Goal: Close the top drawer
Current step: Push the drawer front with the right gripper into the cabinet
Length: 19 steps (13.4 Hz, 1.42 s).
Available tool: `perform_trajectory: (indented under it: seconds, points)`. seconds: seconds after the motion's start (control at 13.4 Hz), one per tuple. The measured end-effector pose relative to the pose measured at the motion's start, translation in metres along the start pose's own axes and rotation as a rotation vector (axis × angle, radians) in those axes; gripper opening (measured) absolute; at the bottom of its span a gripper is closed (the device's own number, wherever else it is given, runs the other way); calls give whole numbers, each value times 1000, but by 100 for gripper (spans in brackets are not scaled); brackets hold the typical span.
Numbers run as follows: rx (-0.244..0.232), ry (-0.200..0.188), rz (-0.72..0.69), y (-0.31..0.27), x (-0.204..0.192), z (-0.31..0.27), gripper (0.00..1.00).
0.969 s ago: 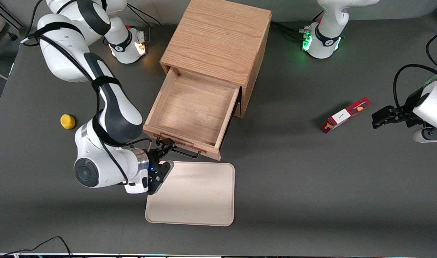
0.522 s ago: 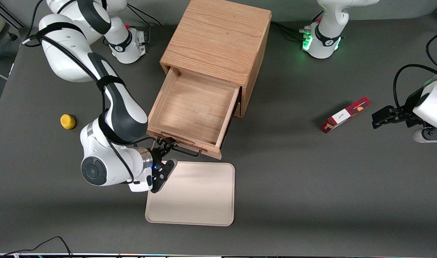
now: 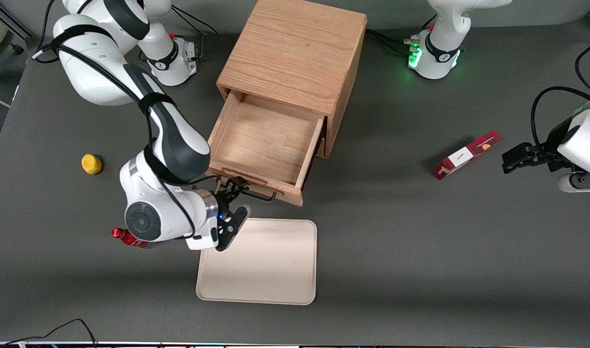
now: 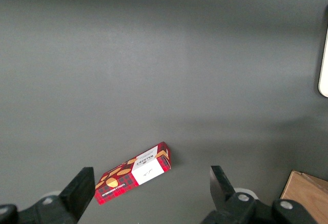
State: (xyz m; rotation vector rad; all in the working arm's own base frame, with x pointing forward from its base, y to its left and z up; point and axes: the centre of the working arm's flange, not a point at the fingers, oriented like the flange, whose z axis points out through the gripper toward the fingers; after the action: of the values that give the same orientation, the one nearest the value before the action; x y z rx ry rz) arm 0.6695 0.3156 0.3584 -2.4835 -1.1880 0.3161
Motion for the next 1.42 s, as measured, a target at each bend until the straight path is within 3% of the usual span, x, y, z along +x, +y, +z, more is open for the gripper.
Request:
perform_trajectory:
  seconds: [0.6,1.42]
  points:
    - [-35,-61,-39,-60,-16,12,100]
    - [-23,-87,-102,-107,-19,43,100]
